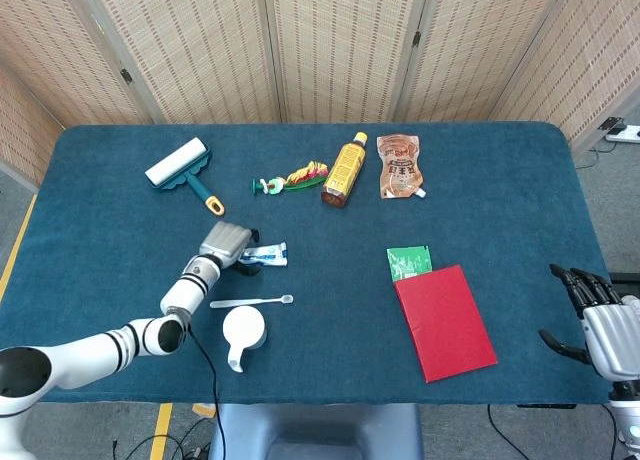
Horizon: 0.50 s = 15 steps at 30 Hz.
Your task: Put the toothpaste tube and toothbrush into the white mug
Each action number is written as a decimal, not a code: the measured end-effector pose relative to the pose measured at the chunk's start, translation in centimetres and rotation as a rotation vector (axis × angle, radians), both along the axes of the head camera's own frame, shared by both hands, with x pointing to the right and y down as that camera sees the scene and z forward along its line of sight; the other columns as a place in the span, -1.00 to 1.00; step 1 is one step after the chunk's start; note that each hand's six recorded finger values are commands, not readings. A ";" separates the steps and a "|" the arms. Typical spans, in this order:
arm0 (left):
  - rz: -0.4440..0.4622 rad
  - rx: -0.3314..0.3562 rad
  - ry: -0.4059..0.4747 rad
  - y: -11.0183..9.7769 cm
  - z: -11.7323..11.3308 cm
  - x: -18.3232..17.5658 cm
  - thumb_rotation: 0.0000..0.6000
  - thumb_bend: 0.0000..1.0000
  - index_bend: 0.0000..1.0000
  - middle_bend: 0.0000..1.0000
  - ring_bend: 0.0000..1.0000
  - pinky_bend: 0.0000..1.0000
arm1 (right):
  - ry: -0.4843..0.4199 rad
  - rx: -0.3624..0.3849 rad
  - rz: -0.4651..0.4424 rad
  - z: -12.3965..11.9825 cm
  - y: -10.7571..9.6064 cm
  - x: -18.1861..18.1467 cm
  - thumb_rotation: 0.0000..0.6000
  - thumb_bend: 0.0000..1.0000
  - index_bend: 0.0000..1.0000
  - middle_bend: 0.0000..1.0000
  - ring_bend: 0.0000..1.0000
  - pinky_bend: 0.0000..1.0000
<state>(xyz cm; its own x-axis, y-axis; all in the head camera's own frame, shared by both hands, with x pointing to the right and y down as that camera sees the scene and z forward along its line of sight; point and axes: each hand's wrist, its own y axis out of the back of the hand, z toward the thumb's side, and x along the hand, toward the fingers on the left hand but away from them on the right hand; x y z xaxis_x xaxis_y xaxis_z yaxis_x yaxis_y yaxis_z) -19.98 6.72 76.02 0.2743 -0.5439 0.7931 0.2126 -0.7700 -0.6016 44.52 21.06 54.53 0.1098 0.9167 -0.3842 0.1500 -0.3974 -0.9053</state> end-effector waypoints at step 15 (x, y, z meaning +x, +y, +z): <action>0.115 0.052 0.011 2.0 -0.4 2.6 1.00 -0.41 -0.21 0.84 0.65 0.96 | 0.000 -0.006 0.004 0.4 0.1 0.3 1.00 -0.82 -0.81 -0.58 -0.69 -0.65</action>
<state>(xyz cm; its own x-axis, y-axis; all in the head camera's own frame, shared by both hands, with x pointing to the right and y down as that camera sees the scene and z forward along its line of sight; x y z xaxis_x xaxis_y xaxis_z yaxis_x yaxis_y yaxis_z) -17.35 8.70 75.60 0.3454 -0.5489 0.7612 0.2911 -0.7085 -0.6429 44.79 21.11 54.88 0.1058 0.9147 -0.3901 0.1518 -0.4026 -0.9027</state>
